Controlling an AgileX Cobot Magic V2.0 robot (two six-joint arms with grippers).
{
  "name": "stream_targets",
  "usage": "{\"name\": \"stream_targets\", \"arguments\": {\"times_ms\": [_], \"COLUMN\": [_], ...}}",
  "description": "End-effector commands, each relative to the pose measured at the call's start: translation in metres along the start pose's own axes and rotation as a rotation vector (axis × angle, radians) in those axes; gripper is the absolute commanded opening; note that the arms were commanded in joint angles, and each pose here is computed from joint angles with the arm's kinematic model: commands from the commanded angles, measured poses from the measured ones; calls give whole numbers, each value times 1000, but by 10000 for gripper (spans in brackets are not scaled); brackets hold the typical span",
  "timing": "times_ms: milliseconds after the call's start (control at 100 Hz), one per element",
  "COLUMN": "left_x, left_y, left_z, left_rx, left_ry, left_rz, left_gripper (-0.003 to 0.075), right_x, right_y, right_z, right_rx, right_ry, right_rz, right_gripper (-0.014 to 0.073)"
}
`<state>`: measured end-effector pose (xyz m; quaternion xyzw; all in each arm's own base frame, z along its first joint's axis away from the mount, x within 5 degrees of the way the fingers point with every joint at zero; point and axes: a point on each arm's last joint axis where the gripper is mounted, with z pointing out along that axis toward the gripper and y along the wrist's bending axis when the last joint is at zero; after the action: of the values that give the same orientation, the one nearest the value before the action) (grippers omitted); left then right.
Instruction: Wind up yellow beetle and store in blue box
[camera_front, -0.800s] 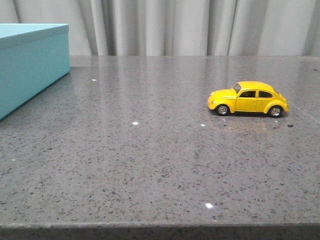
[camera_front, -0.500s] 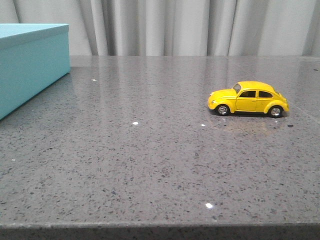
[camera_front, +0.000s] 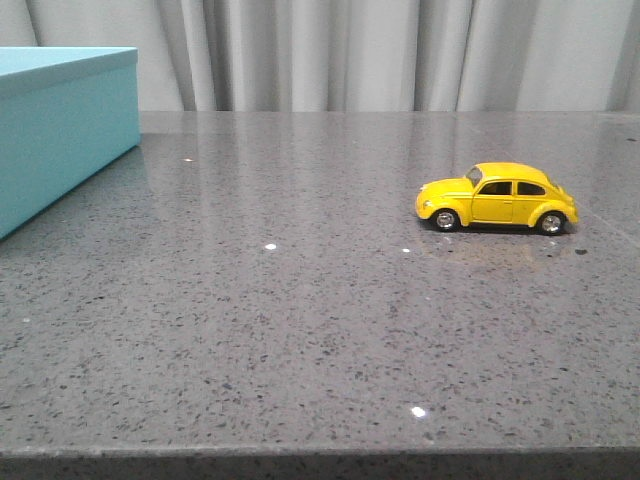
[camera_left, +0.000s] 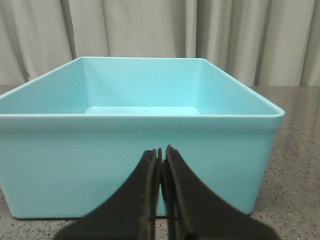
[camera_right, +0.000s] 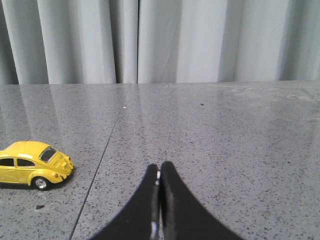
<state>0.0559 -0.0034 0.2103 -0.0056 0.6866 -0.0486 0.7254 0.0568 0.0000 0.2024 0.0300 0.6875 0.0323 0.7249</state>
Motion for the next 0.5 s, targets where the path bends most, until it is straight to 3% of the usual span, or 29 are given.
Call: {"name": "stream_targets", "arguments": {"times_ms": [0,230,490], "left_x": [-3,-4,-19], "left_y": [0,0,1], "left_z": [-2,-3,-5], "left_rx": [7,7,1], "left_ry": [-98,-113,-250], "left_rz": [-13,-13,-56], "left_gripper": [-19,-18,-19], "right_x": [-14,-14,-15], "right_y": [1,1,2], "right_z": [-3,-3,-3], "right_rx": [-8,-9,-9], "right_ry": [-109,-116,-118], "right_rz": [-17,-18,-18], "right_gripper": [-68,-68,-68]}}
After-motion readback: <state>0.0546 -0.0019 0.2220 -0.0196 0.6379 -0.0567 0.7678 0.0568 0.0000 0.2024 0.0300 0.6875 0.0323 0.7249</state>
